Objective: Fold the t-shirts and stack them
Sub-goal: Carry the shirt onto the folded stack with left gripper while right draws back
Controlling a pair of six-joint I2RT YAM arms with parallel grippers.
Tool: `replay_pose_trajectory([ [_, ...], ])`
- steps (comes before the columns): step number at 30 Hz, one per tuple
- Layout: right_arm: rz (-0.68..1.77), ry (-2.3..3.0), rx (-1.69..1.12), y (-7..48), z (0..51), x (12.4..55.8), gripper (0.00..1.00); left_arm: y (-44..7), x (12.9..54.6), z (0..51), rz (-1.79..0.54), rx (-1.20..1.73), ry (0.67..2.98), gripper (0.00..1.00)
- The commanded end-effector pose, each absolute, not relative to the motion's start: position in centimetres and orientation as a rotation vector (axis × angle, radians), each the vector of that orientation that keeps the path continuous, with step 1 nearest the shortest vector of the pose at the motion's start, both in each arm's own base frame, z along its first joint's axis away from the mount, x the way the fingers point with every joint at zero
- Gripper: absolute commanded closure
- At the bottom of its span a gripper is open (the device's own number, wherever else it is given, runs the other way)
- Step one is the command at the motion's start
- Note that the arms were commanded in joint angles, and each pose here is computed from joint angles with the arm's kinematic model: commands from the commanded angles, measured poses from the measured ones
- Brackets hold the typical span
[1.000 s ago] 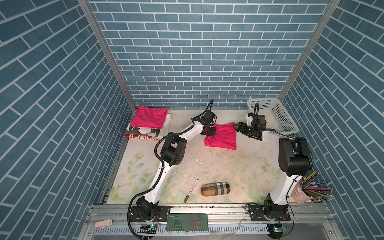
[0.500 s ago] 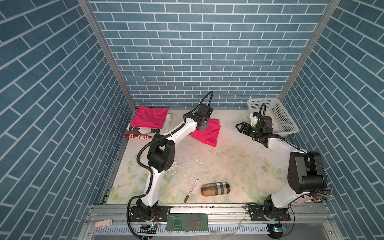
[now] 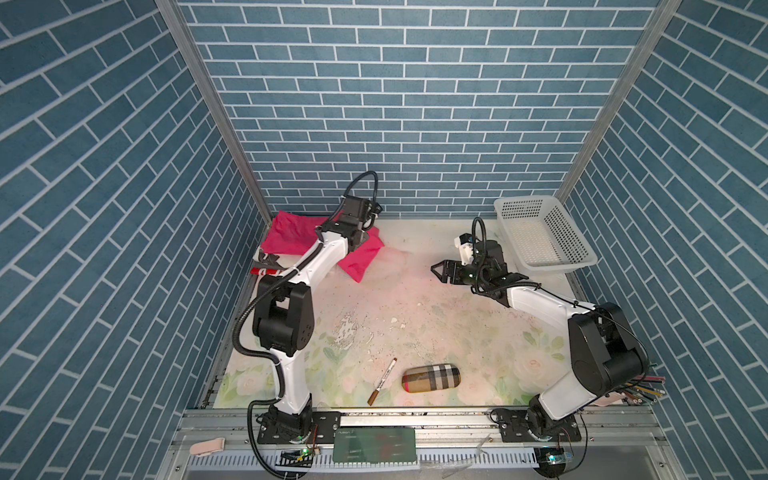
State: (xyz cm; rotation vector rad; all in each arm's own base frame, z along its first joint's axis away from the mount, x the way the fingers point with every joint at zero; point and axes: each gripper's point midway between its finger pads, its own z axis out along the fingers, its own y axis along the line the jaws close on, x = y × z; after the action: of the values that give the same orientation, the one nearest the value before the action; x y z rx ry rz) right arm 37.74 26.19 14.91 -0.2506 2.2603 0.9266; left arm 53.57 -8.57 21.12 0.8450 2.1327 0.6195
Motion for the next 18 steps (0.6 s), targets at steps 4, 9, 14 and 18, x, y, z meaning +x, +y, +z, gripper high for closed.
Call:
replay_pose_trajectory([
  [4,0.95,2.314,-0.269,28.7,13.7,36.6,0.16,-4.6,55.5,27.9,0.475,0.76,1.962,1.0],
  [9,0.95,2.348,-0.314,30.9,13.8,36.2,0.16,-0.9,56.6,28.0,0.438,0.735,1.968,1.0],
  [14,0.948,2.368,-0.353,32.4,14.2,36.0,0.16,2.7,57.9,26.4,0.359,0.665,2.012,1.0],
  [18,0.947,2.396,-0.369,32.8,14.1,35.4,0.16,5.7,58.8,24.1,0.293,0.606,2.043,1.0],
])
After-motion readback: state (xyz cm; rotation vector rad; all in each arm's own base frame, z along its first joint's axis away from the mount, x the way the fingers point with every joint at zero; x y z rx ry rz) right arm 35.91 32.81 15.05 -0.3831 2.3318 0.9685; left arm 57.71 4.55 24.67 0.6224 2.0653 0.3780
